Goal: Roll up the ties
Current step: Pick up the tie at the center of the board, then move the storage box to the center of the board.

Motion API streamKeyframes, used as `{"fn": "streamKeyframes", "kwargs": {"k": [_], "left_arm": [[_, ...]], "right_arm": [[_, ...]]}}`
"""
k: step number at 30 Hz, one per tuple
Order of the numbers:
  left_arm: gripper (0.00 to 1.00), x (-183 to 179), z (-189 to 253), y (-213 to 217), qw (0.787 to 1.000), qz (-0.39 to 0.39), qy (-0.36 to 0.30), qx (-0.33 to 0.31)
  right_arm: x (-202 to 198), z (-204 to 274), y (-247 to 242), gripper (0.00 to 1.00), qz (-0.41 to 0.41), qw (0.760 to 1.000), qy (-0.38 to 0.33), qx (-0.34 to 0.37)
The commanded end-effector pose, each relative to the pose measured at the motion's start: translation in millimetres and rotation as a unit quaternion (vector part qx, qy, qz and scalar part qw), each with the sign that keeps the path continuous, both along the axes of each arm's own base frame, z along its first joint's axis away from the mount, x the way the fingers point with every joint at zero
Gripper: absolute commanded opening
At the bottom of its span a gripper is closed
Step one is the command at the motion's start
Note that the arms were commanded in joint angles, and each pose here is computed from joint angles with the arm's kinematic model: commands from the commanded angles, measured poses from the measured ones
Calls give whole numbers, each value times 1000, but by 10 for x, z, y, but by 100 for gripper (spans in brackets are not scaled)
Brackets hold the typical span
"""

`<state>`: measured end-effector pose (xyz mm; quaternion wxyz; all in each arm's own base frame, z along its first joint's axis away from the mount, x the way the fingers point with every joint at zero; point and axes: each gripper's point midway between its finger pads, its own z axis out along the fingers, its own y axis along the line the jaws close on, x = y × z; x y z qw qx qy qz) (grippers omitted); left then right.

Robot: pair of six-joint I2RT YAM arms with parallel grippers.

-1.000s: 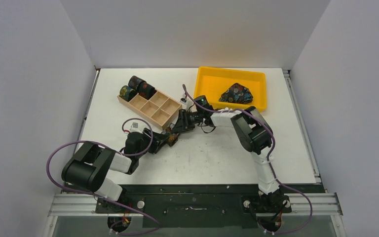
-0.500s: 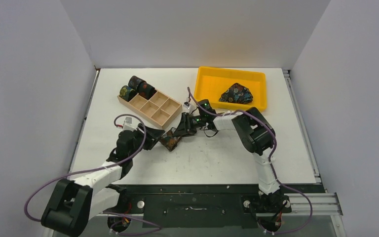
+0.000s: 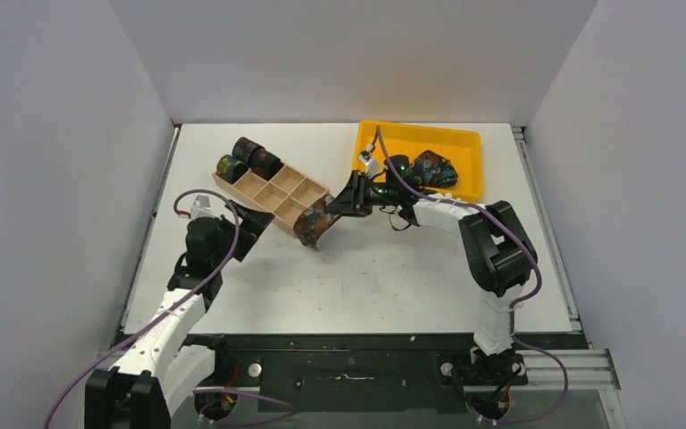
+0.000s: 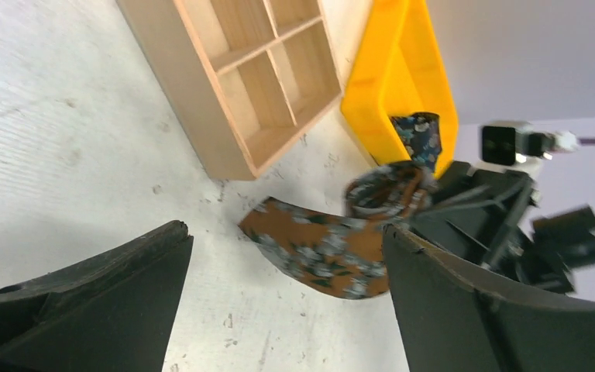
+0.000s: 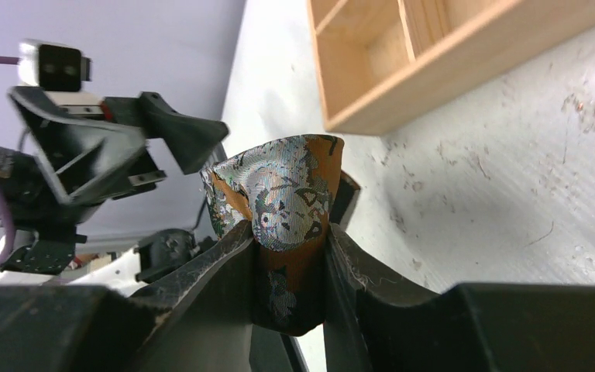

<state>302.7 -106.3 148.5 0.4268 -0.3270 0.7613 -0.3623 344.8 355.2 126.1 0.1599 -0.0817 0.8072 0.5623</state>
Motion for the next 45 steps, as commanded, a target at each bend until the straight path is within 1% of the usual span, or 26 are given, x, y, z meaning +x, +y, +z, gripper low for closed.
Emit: {"fn": "streamKeyframes", "kwargs": {"k": [1,5,7,12,16,21,23,26,28,34,37,39,42,45], "left_arm": [[94,180,167,175,999,16,7,49],[97,361,245,284,997,26,12,76],[97,455,248,364,995,35,19,93],[97,686,115,512,990,45,45,127],[93,806,-125,526,986,39,82,142],[90,883,-534,563,978,41,133,153],[90,955,-613,547,979,44,135,147],[90,1097,-608,456,982,42,119,137],[90,1170,-575,420,982,48,111,147],[90,1227,-513,354,982,56,93,152],[91,1241,-595,367,981,59,104,154],[91,1251,-716,382,977,59,125,161],[86,1253,-925,460,969,67,160,175],[76,1213,-1076,517,966,70,173,181]], "right_arm": [[209,724,-60,5,-33,995,-73,50],[374,1002,-169,5,-63,992,-94,61],[478,1147,-228,5,-80,989,-106,64],[743,1560,-306,5,-113,980,-159,44],[801,1739,-297,5,-118,977,-172,48],[753,1684,-337,5,-117,977,-173,37],[726,1638,-350,5,-117,978,-171,33],[701,1594,-356,5,-116,978,-168,30],[686,1569,-358,5,-116,979,-167,28],[661,1532,-378,5,-117,979,-167,22],[651,1526,-383,5,-118,979,-167,21],[635,1518,-382,5,-118,979,-167,20],[614,1502,-390,5,-117,979,-166,15],[592,1498,-407,5,-114,979,-170,10]]}}
